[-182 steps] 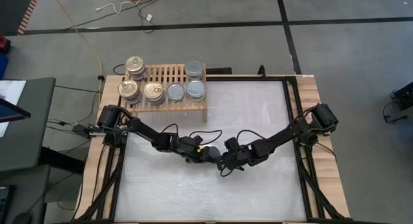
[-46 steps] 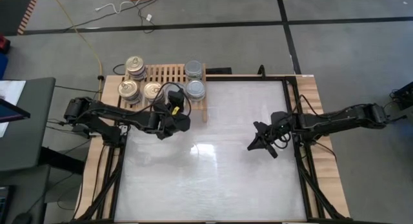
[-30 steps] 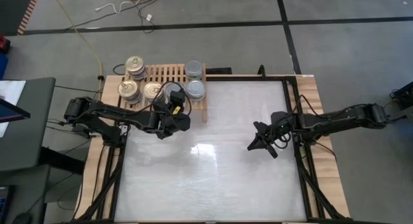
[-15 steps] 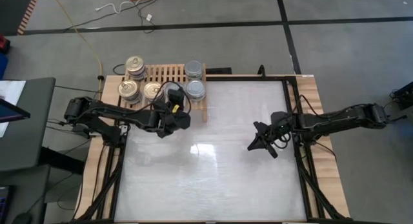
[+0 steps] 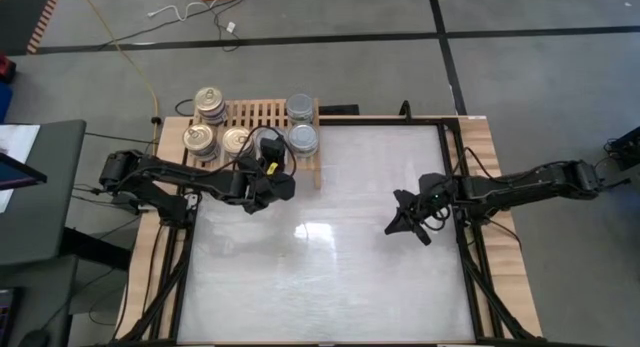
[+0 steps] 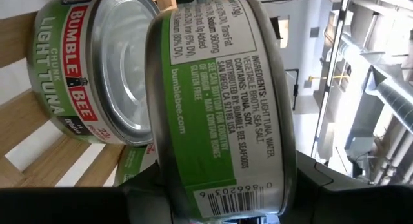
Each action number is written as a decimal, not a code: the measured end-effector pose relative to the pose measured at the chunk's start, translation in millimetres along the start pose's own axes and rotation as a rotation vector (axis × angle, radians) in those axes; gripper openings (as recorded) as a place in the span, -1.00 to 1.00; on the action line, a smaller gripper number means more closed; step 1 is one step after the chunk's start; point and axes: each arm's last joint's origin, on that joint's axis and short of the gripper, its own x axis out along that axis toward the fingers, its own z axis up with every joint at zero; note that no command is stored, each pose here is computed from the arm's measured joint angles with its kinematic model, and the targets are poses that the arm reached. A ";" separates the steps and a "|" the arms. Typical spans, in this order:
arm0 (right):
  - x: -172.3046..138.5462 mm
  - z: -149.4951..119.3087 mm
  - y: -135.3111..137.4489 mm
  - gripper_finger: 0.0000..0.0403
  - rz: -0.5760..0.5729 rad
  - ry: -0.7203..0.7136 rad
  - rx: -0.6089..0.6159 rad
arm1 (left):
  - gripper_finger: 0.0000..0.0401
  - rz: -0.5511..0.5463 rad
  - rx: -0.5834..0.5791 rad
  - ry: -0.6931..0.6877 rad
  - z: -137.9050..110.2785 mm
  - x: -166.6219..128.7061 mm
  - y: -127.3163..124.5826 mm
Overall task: Stack canned seafood by type on shelf
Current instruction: Stack the green tuna can on top of the bottom left green tuna can on the shelf
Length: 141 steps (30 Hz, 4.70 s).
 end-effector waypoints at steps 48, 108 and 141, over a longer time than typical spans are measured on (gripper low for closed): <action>-0.3 4.8 3.7 -0.90 0.082 -0.031 -0.028 | -0.19 0.063 -0.096 0.078 -1.8 2.8 1.5; -1.3 17.7 0.2 -0.90 -0.201 -0.293 0.257 | -0.32 -0.039 0.768 0.496 25.4 -11.8 -94.9; 58.8 268.1 -75.2 0.36 0.223 -0.414 0.290 | -0.31 -0.134 0.662 0.461 86.6 -21.9 -139.8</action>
